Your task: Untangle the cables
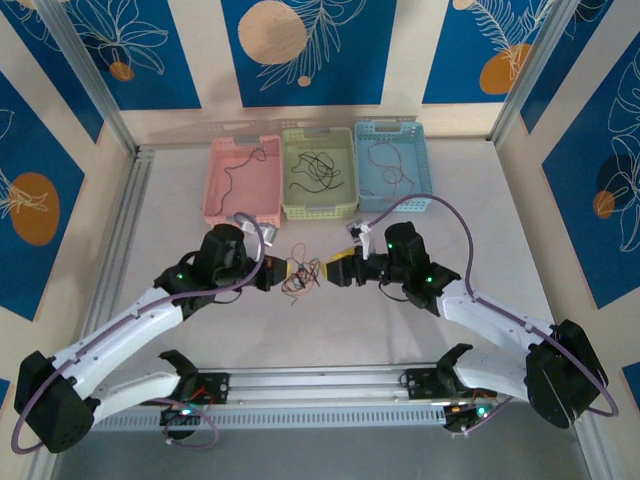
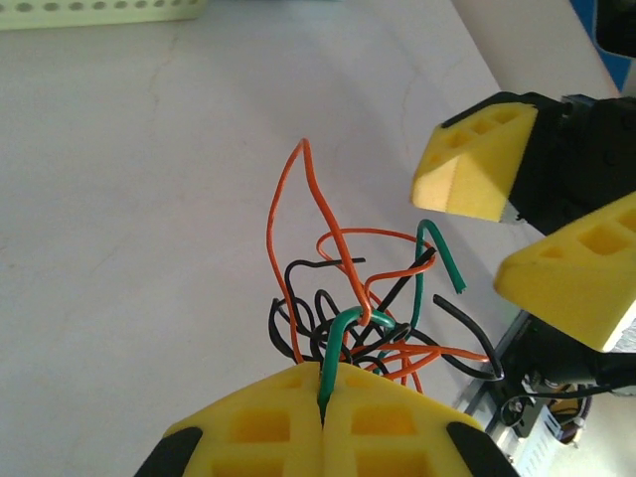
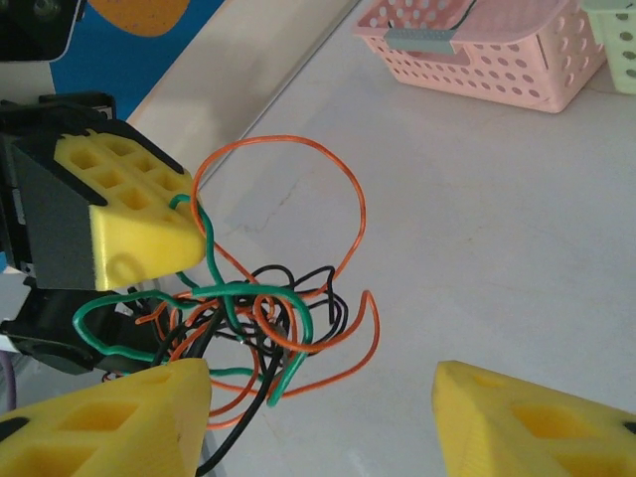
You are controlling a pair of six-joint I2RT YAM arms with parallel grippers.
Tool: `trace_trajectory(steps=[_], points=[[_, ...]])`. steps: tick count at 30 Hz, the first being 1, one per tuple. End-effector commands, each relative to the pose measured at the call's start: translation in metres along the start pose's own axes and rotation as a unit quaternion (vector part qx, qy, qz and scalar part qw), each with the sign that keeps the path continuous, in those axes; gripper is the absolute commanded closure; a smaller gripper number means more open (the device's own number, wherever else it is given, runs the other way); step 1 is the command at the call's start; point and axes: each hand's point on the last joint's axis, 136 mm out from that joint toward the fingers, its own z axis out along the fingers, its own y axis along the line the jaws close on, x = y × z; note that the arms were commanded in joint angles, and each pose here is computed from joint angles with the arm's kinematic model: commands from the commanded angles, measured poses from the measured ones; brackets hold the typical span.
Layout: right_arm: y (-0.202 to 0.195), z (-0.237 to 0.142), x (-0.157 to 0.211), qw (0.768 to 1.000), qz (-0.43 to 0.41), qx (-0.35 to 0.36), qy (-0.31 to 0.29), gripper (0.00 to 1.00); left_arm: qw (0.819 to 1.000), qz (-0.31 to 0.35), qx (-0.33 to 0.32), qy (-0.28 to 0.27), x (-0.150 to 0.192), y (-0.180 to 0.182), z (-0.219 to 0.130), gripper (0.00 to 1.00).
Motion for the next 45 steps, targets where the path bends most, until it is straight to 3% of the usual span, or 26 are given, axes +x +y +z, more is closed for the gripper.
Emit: trace_trajectory(steps=[1,11,28,38,45], points=[[0.011,0.0,-0.01,0.999,-0.034,-0.015,-0.006,0.4,0.998,0.03,0.06,0.007,0.004,-0.022,0.002,1.0],[0.023,0.0,-0.005,0.998,-0.05,-0.043,0.003,0.41,0.996,0.038,0.074,0.027,0.013,-0.029,-0.002,1.0],[0.03,0.004,0.0,0.996,-0.053,-0.065,0.02,0.71,0.994,0.046,0.084,0.047,0.022,-0.032,0.002,1.0],[0.023,-0.001,-0.007,0.998,-0.055,-0.036,-0.003,1.0,0.995,0.045,0.078,0.044,0.024,-0.03,0.002,1.0],[0.0,-0.016,-0.022,0.998,0.012,0.03,-0.052,1.0,0.997,0.037,0.072,0.01,0.018,-0.028,-0.002,1.0]])
